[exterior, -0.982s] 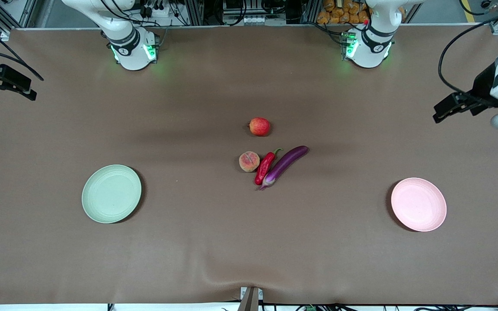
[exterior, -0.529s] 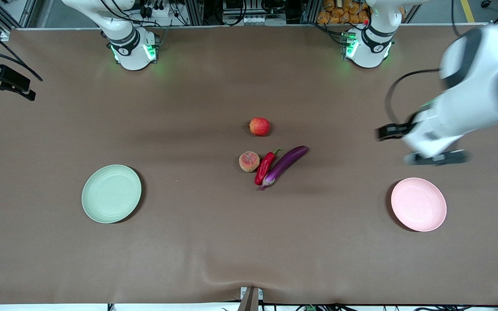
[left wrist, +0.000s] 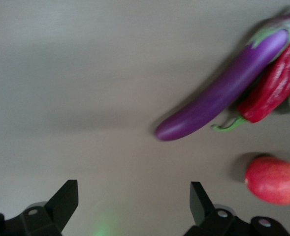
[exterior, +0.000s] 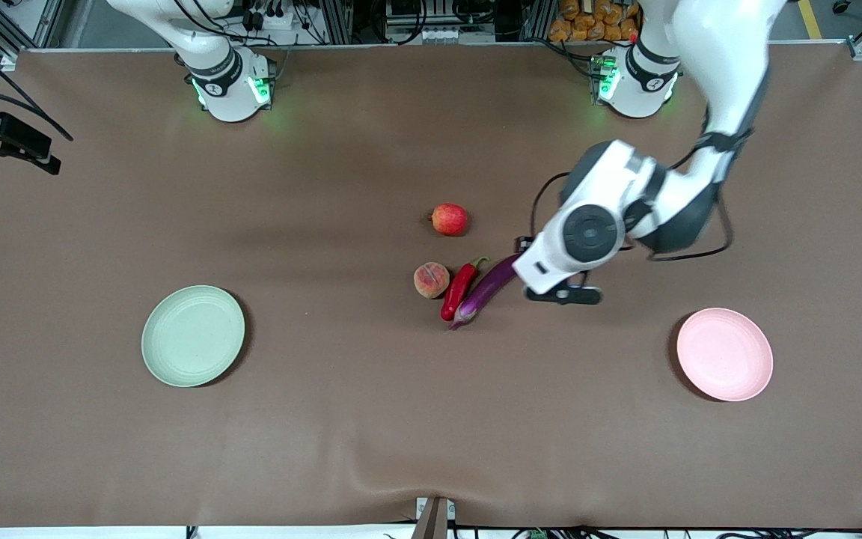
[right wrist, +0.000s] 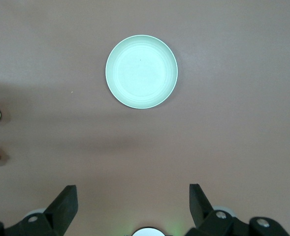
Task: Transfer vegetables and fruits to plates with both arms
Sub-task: 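Reach the left gripper to the purple eggplant and grasp it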
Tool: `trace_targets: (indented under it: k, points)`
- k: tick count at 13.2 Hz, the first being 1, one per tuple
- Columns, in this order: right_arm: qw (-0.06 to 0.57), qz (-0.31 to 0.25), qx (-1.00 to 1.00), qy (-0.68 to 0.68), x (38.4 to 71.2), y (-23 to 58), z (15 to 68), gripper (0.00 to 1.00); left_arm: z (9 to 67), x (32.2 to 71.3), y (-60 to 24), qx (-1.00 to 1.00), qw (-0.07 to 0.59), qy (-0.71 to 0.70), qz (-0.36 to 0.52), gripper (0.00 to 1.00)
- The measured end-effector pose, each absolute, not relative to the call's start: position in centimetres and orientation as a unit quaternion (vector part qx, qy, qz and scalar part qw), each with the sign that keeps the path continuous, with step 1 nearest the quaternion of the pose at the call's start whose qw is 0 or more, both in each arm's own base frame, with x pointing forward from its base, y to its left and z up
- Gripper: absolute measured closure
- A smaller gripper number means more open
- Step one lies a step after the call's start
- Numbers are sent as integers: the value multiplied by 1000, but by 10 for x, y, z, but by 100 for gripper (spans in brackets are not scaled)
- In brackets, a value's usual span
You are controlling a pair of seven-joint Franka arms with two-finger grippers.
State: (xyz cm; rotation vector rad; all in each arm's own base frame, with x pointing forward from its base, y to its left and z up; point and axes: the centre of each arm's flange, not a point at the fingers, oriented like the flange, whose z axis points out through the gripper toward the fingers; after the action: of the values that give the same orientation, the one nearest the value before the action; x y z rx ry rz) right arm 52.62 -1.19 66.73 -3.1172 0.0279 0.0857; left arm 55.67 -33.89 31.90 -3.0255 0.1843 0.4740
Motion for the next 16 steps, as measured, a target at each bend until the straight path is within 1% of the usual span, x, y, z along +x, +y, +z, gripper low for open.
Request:
trace_targets:
  k: [5, 9, 10, 11, 12, 13, 14, 15, 16]
  points:
    - [12, 28, -999, 9, 526, -12, 667, 0, 251, 546, -389, -986, 31, 115, 117, 0]
    - [12, 30, -999, 9, 526, -13, 667, 0, 222, 537, -400, -980, 34, 160, 112, 0]
    - [12, 30, -999, 9, 526, -13, 667, 0, 214, 534, -400, -979, 36, 166, 116, 3]
    - [12, 30, -999, 9, 526, -13, 667, 0, 206, 531, -403, -978, 35, 171, 118, 3]
    - [12, 31, -999, 9, 525, -13, 667, 0, 199, 527, -406, -977, 32, 177, 118, 7]
    - [12, 31, -999, 10, 525, -13, 667, 0, 192, 525, -410, -975, 29, 185, 117, 7]
    - [12, 31, -999, 10, 525, -13, 667, 0, 187, 524, -412, -973, 24, 197, 116, 15]
    - [12, 31, -999, 11, 525, -14, 667, 0, 183, 525, -411, -971, 21, 210, 115, 25]
    - [12, 31, -999, 12, 525, -15, 667, 0, 181, 526, -410, -968, 20, 220, 116, 38]
